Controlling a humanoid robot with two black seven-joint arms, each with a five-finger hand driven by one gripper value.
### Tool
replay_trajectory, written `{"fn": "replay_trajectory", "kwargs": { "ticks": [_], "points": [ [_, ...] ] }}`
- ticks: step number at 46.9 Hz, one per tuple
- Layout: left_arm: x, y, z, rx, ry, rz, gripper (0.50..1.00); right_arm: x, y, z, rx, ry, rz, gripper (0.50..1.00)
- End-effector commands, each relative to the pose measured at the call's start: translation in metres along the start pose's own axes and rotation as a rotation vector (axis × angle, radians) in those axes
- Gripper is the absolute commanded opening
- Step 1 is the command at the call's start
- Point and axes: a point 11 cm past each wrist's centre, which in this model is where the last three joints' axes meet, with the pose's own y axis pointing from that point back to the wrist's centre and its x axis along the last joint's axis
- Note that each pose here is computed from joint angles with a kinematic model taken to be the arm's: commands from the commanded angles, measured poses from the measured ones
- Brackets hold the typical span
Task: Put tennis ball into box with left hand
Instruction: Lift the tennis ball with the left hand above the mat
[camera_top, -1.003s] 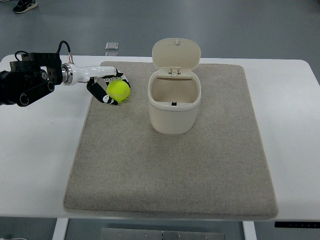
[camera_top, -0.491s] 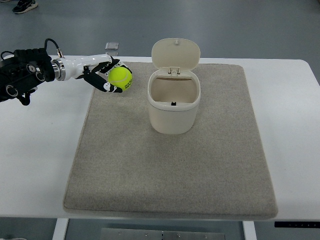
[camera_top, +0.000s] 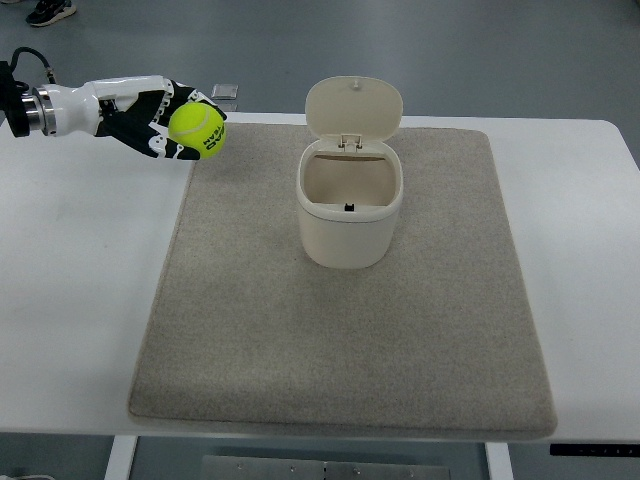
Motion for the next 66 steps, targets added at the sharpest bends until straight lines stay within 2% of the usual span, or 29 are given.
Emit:
{"fn": "replay_trajectory", "kwargs": {
  "ticks": [1,11,29,35,46,59,66],
  "points": [
    [0.000,0.008,0.004,-0.015,0.002,0.000,0.617,0.000,0.000,0.000,0.000,0.001,0.000,0.901],
    [-0.002,0.026,0.034,-0.095,-0.017,-0.012,0.617,0.000,0.000,0.000,0.000,0.001,0.000,0.903],
    [-0.027,0.014,0.055,-0.162,-0.017,-0.097,0.619,0.000,0.000,0.000,0.000,0.001,0.000,0.903],
    [-0.021,0.015,0.072,-0.236,0.009,-0.064,0.619,0.000,0.000,0.000,0.000,0.001,0.000,0.901],
    [-0.019,0.014,0.076,-0.275,0.061,-0.048,0.619,0.000,0.000,0.000,0.000,-0.001,0.000,0.901],
    [-0.037,-0.004,0.075,-0.342,0.166,-0.074,0.619,0.000,0.000,0.000,0.000,0.001,0.000,0.901],
    [-0.056,-0.025,0.069,-0.385,0.219,-0.054,0.619,0.000,0.000,0.000,0.000,0.001,0.000,0.901]
  ]
}}
